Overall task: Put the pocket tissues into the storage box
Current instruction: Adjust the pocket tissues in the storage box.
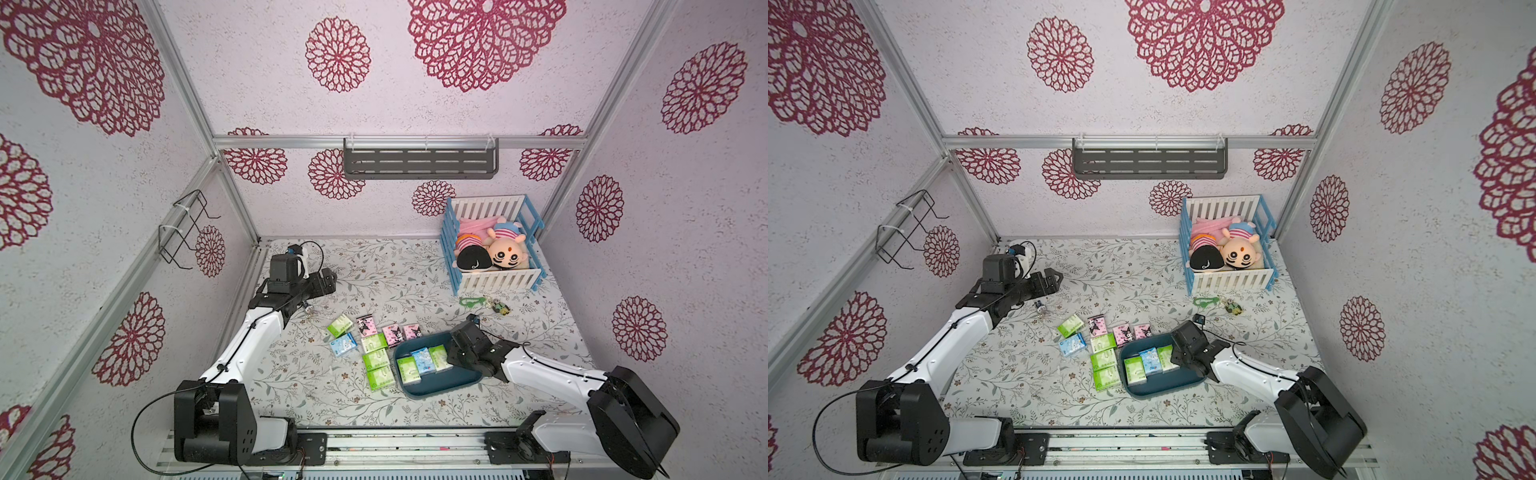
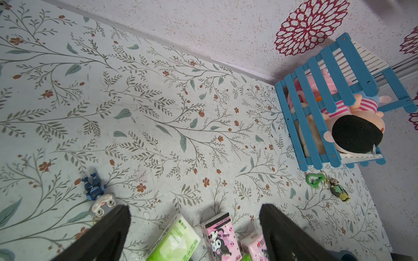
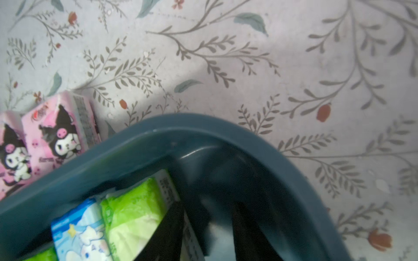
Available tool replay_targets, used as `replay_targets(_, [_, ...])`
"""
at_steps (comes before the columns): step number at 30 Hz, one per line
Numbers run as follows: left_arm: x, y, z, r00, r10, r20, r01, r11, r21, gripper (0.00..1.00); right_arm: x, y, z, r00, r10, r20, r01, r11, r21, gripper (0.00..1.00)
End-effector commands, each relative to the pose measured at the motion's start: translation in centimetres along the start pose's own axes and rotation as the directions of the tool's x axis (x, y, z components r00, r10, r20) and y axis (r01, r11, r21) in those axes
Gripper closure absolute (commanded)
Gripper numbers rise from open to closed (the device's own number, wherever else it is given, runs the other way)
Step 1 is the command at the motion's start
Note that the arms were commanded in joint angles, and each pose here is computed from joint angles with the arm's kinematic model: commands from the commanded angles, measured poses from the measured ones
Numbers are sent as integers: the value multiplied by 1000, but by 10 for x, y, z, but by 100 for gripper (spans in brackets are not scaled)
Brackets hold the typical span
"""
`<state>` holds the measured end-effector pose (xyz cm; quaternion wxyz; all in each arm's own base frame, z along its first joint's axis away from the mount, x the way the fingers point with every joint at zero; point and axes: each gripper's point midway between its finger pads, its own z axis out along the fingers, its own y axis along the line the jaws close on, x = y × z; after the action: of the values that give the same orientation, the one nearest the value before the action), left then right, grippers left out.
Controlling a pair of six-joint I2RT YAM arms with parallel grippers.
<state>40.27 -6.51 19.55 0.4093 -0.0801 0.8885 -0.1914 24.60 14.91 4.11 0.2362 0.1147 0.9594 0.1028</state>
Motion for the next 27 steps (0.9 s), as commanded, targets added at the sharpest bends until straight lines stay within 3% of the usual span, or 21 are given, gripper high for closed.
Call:
replay_targets(1, [-6, -2, -5, 1000, 9, 28, -9, 1000, 9, 3, -24, 12, -28, 996, -46, 78, 47, 999, -7, 54])
replay_targets(5, [-5, -2, -3, 1000, 8, 24, -8, 1000, 11, 3, -19, 25, -45, 989, -126, 80, 129, 991, -30, 56])
replay_targets(7, [-5, -2, -2, 1000, 5, 22, -6, 1000, 10, 3, -6, 42, -49, 980, -190, 51, 194, 977, -90, 67])
replay_targets(10, [-5, -1, -1, 1000, 5, 18, -5, 1000, 10, 3, 20, 63, -50, 964, -265, -21, 257, 949, -181, 96])
replay_targets(11, [-5, -1, -1, 1000, 4, 18, -5, 1000, 9, 3, 30, 69, -51, 957, -286, -46, 271, 940, -208, 100])
replay_targets(18, [-5, 0, 0, 1000, 6, 15, -6, 1000, 6, 3, 92, 101, -49, 868, -467, -170, 395, 856, -334, 100])
replay_targets(27, [-4, 2, 0, 1000, 10, 12, -10, 1000, -5, 3, 119, 104, -37, 816, -529, -233, 436, 828, -353, 100])
